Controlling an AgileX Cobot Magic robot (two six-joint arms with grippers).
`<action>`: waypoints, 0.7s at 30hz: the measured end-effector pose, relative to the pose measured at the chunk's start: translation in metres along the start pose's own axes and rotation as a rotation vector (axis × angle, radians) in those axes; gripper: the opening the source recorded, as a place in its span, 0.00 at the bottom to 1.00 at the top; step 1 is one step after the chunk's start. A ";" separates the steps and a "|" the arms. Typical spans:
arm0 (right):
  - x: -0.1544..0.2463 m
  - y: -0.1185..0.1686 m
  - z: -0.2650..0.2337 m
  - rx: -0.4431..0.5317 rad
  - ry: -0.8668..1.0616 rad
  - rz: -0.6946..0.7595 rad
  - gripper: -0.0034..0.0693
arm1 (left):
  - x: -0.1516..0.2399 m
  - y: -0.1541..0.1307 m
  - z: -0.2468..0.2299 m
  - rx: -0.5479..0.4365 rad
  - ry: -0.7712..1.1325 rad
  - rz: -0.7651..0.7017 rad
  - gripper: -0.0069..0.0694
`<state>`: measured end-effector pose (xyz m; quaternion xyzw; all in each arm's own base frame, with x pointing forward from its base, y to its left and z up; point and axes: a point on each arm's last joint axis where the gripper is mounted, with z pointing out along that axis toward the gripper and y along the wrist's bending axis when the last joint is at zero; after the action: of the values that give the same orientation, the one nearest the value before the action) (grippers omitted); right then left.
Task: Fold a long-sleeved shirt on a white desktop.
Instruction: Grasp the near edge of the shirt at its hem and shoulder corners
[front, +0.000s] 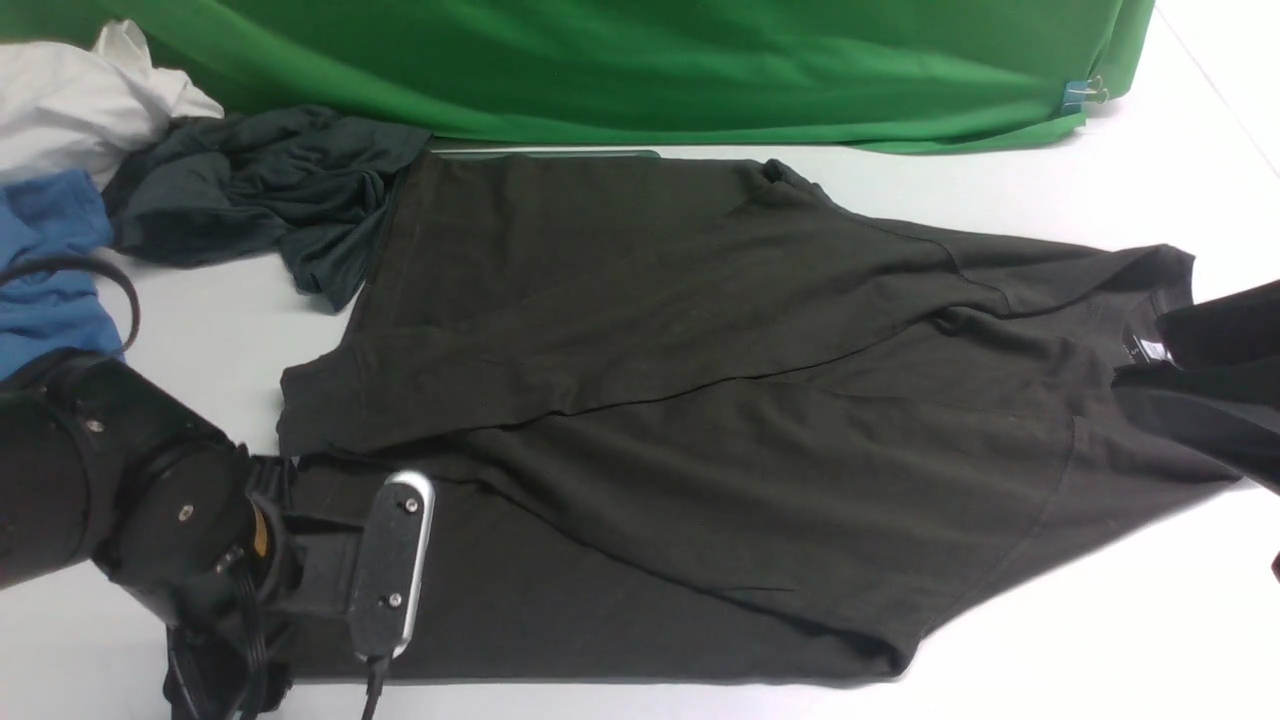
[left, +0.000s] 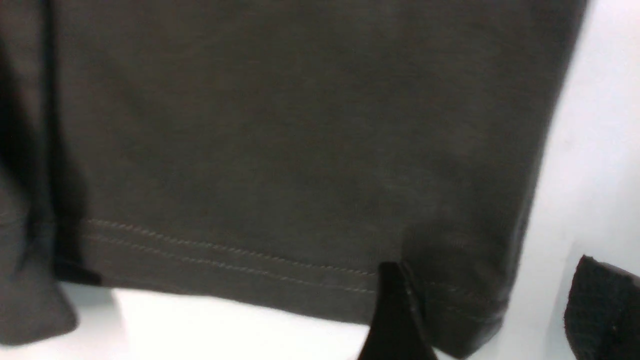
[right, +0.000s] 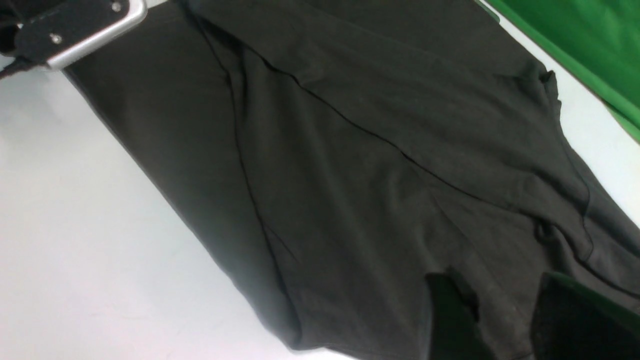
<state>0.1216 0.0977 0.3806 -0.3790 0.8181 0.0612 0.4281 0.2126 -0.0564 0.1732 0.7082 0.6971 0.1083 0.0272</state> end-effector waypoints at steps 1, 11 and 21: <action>0.000 0.000 0.000 0.000 0.000 0.000 0.38 | 0.000 -0.001 0.001 0.003 0.000 0.002 0.64; -0.001 0.002 0.000 -0.024 -0.006 0.019 0.38 | 0.000 0.002 0.022 0.037 0.060 0.028 0.57; -0.001 -0.008 0.005 0.094 0.010 0.045 0.38 | 0.005 0.007 0.008 -0.005 0.100 -0.080 0.14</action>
<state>0.1308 0.0945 0.3804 -0.3402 0.8306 0.0307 0.4399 0.2209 -0.0502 0.1673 0.6733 0.7252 0.1440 -0.0015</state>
